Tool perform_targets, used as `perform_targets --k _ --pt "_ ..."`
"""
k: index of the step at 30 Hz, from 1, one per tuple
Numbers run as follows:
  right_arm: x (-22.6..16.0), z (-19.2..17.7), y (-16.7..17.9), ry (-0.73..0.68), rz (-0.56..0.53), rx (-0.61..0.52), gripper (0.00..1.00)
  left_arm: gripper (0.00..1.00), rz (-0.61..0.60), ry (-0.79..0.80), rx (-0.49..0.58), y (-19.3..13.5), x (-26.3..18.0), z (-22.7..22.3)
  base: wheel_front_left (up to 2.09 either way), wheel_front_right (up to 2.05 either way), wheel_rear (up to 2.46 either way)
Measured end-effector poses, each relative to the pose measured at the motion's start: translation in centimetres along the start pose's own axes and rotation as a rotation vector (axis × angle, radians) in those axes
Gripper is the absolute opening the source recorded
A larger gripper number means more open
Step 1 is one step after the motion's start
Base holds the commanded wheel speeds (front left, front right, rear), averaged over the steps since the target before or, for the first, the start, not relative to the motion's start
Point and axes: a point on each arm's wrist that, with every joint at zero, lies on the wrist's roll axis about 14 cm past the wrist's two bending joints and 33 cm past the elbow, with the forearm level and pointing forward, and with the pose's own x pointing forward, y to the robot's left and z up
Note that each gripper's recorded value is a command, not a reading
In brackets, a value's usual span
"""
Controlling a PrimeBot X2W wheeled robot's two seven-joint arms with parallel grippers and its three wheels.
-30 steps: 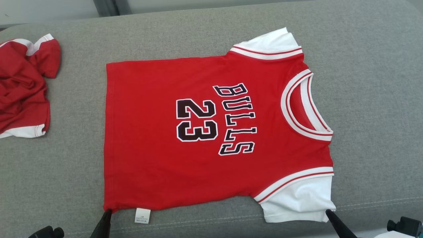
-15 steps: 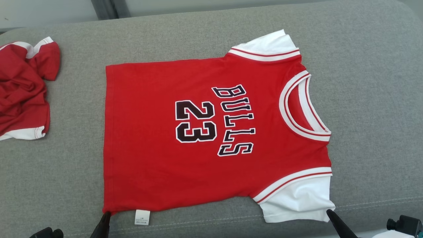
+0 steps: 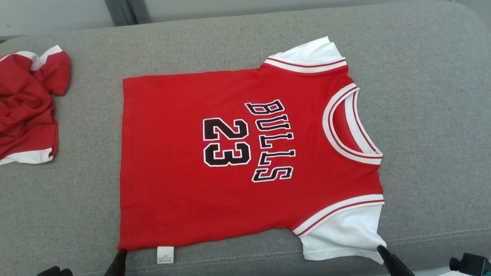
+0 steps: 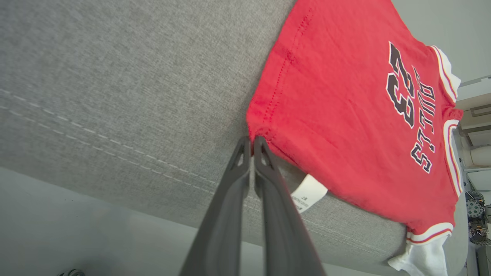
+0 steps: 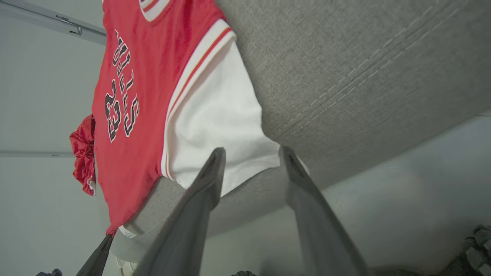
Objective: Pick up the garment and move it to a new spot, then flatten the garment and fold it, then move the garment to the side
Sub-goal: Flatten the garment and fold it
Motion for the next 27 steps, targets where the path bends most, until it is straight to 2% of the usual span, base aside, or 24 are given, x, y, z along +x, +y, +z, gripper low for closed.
perform_targets --k 12,21,27 --pt "-0.9 1.4 -1.4 -0.052 -0.033 -0.155 1.0 1.0 0.033 0.013 0.034 1.0 -0.6 -0.2 0.0 0.0 0.0" --pt "-2.0 2.6 -2.1 -0.114 -0.048 -0.219 1.0 1.0 0.035 0.002 0.058 1.3 -1.3 -0.2 0.0 0.0 0.0" --pt "-3.0 6.1 -2.7 -0.227 -0.059 -0.412 1.0 1.0 0.046 -0.092 0.123 1.9 -2.2 1.8 0.0 0.0 0.0"
